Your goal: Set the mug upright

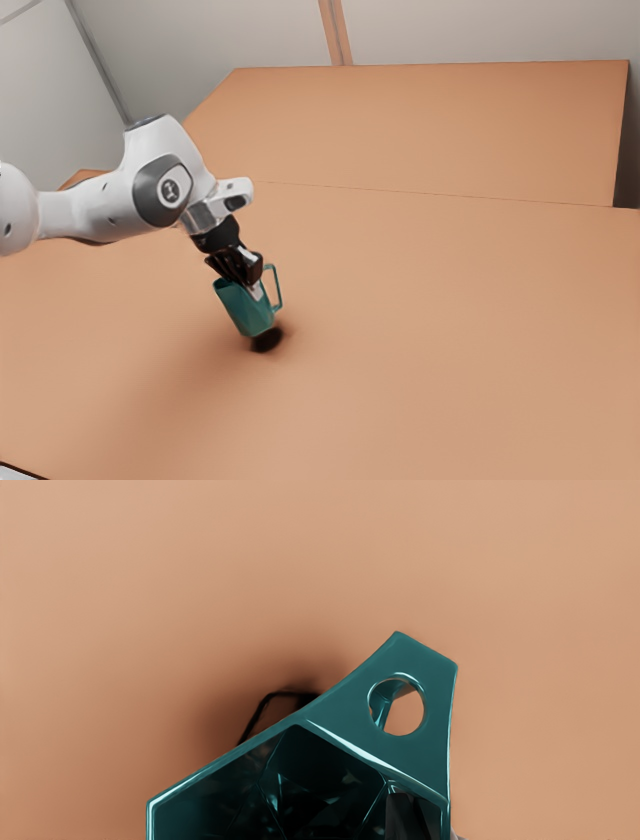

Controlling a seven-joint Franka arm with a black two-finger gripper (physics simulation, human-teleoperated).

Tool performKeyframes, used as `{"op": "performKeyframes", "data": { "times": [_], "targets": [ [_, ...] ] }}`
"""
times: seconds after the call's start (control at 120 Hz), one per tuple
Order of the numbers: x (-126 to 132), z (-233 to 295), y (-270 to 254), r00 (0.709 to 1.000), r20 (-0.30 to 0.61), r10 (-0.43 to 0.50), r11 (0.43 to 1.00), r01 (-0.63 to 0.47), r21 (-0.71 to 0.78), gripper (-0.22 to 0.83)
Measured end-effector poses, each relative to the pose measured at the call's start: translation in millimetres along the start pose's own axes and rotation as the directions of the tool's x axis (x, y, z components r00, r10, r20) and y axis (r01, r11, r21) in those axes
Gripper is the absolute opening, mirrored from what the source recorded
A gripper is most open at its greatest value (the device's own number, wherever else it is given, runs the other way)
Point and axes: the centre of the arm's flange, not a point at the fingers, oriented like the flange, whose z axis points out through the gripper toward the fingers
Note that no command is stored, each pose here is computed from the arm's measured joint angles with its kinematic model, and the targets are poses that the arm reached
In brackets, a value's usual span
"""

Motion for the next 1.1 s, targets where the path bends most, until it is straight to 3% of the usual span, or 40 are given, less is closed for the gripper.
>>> {"op": "performKeyframes", "data": {
  "times": [0.258, 0.583, 0.95, 1.1],
  "targets": [
    [-5, 2, -11, 0.998, 0.059, -0.013, 0.990, 0.005, 0.139, -0.17],
    [-13, 20, 4, 0.999, 0.041, 0.014, 0.964, -0.025, 0.266, -0.16],
    [-9, 26, -4, 0.998, -0.005, -0.062, 0.946, 0.060, 0.317, -0.17],
    [-11, 26, -4, 0.996, -0.013, -0.088, 0.945, 0.088, 0.315, 0.15]
  ]
}}
